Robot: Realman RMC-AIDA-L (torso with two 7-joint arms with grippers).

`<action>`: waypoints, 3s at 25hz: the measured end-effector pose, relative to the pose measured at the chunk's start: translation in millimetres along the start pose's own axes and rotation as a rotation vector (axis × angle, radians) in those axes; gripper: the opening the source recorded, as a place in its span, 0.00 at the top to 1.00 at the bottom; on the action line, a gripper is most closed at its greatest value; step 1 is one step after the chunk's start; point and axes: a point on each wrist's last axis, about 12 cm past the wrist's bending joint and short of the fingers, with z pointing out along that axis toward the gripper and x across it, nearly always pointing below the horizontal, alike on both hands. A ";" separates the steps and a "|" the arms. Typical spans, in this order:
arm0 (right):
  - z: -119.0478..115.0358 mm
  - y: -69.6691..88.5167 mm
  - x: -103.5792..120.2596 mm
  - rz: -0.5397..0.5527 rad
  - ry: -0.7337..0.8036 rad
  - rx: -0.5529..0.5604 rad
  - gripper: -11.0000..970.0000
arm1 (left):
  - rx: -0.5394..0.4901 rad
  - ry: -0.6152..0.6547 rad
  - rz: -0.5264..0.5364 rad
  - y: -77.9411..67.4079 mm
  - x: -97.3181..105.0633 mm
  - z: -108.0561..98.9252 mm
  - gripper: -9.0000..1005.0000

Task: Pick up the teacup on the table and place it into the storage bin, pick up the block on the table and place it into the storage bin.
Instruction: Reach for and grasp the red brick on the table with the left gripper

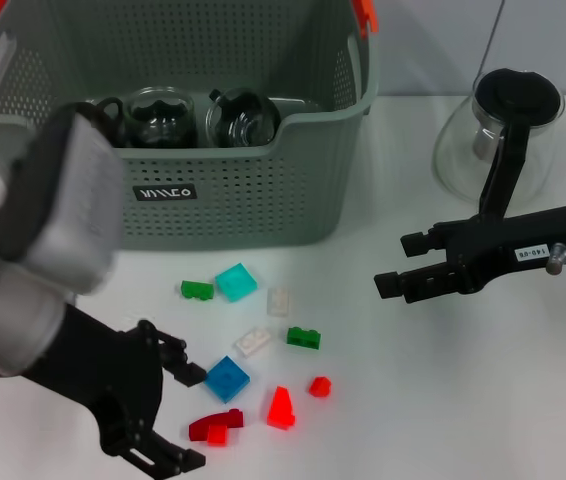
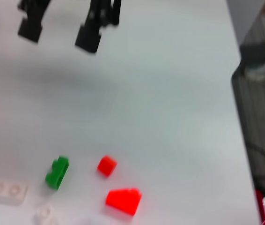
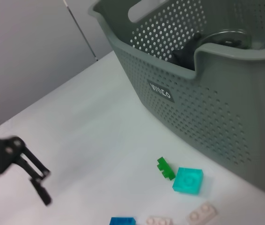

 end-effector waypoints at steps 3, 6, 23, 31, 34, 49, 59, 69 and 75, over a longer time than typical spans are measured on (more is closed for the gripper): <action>1.3 0.7 -0.7 0.000 -0.001 -0.003 0.04 | -0.043 0.073 -0.011 5.4 -8.9 11.9 0.17; 2.2 0.9 -1.0 0.004 -0.002 -0.004 0.04 | -0.077 0.139 -0.025 9.0 -17.9 19.4 0.17; 3.2 -0.1 -2.6 0.022 -0.026 0.007 0.04 | -0.160 0.423 0.003 4.1 -45.4 57.2 0.17; 3.0 -0.8 -3.4 0.021 -0.028 0.011 0.04 | -0.147 0.428 0.001 0.2 -45.6 67.3 0.17; 3.0 -0.8 -3.8 0.019 -0.028 0.012 0.04 | -0.141 0.430 -0.004 0.7 -43.4 71.7 0.17; 3.0 -1.0 -4.1 0.018 -0.028 0.013 0.04 | -0.152 0.433 0.006 4.4 -41.8 82.3 0.44; 3.1 -1.2 -4.5 0.018 -0.029 0.015 0.04 | -0.152 0.440 0.005 6.1 -39.0 87.9 0.44; 3.7 -1.1 -6.2 0.013 -0.027 0.014 0.04 | -0.161 0.443 0.002 8.9 -36.8 90.5 0.46; 4.0 -1.2 -6.6 0.012 -0.026 0.014 0.04 | -0.157 0.458 -0.001 10.5 -34.5 92.1 0.47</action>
